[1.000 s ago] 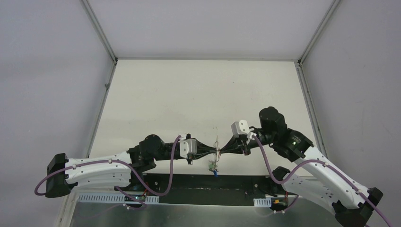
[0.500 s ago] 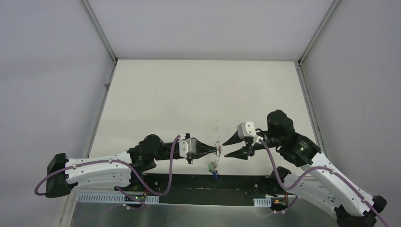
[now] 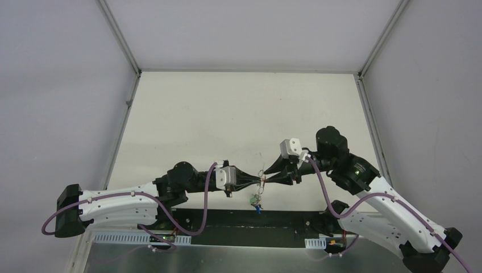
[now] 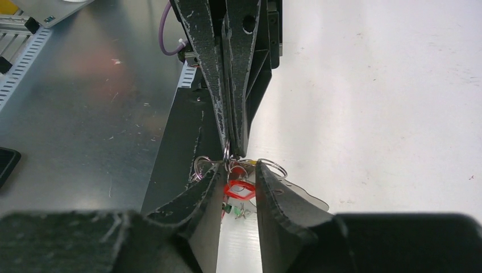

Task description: Put the keys on the keyring

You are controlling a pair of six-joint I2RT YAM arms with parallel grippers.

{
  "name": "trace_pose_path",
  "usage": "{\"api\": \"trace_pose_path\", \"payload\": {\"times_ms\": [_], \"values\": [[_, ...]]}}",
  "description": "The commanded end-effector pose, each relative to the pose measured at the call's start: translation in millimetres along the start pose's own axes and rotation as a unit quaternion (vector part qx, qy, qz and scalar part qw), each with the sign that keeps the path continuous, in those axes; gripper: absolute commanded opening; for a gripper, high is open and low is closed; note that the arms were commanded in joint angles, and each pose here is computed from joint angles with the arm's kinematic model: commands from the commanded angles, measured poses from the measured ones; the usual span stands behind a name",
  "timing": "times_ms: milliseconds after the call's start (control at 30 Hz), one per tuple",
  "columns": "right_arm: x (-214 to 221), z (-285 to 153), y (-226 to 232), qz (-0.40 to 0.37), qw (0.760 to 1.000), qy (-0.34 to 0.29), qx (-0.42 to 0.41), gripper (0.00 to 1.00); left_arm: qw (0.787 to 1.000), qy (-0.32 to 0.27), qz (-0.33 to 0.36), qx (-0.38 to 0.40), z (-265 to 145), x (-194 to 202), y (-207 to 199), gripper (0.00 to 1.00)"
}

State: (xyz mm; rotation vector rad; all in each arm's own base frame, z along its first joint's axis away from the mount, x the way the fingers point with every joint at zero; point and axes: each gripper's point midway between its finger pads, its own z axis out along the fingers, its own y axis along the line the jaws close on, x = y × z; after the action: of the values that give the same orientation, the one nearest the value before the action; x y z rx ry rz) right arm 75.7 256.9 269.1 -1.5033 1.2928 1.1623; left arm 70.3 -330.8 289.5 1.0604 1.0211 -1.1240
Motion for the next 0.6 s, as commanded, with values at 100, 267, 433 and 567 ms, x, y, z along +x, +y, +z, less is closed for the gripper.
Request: {"api": "trace_pose_path", "payload": {"times_ms": [100, 267, 433, 567], "values": [[-21.6, 0.1, 7.5, -0.019, 0.999, -0.031, -0.020, 0.34, 0.998, -0.059, 0.017, -0.007, 1.7, -38.2, 4.1, 0.00], [-17.6, 4.2, 8.5, -0.010, 0.999, -0.027, -0.028, 0.33, 0.998, -0.061, 0.016, -0.006, 2.3, -39.1, 3.7, 0.00], [-12.1, 8.3, 0.9, 0.002, 1.000, -0.015, -0.012, 0.23, 0.998, -0.061, 0.017, -0.005, 2.6, -39.7, 3.3, 0.00], [-11.9, 9.6, -3.3, 0.011, 1.000, -0.011, -0.002, 0.11, 0.998, -0.061, 0.017, -0.002, 2.1, -39.8, 2.5, 0.00]]}}
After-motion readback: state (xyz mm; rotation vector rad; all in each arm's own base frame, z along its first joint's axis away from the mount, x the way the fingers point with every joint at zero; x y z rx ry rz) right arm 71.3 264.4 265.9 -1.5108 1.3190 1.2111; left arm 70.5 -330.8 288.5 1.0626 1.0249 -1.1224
